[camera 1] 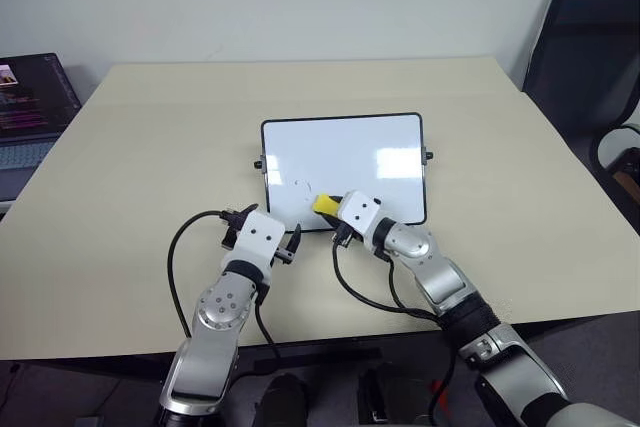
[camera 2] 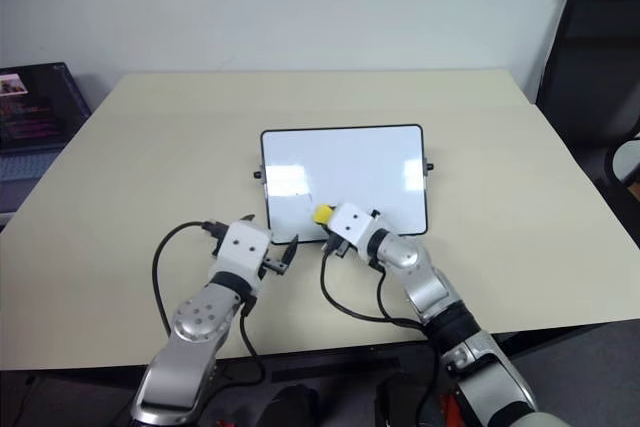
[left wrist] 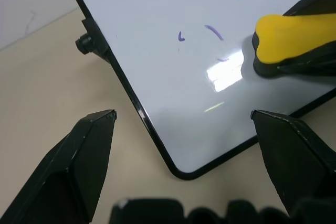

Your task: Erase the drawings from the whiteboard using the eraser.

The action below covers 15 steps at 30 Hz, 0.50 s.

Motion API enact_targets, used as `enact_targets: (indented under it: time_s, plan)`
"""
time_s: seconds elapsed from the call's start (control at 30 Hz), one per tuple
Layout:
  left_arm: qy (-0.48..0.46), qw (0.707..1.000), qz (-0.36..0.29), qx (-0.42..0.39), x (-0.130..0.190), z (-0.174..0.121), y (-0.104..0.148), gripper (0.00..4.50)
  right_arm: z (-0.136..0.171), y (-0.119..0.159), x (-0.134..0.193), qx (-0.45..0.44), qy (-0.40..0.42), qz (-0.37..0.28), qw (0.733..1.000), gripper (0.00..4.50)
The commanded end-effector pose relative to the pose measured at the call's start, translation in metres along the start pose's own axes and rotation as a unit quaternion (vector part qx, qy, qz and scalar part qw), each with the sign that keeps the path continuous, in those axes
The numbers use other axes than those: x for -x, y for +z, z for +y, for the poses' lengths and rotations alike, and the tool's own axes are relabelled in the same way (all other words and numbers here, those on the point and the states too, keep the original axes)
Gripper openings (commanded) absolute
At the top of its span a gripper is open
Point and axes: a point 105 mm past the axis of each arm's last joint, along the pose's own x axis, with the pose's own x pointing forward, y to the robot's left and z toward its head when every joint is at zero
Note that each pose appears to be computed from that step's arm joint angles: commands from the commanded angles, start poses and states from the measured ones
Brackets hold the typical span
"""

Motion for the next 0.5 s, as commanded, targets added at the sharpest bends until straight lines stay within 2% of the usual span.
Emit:
enact_targets:
  time_s: [0.03,0.23,0.5]
  plan:
    - [0.0,1.0,-0.025,-0.003,0.0,0.0,0.013,4.5,-0.017,0.013,-0.004,-0.003,-0.04,-0.018,0.999,1.2]
    - [0.0,1.0,-0.027,-0.005,-0.001,0.001,0.014,4.5,-0.018,0.044,-0.023,0.009,-0.049,-0.073,0.996,1.2]
    - [0.008,1.0,-0.025,-0.005,0.004,0.002,0.013,4.5,-0.006,0.05,-0.035,0.019,-0.033,-0.081,0.996,1.2]
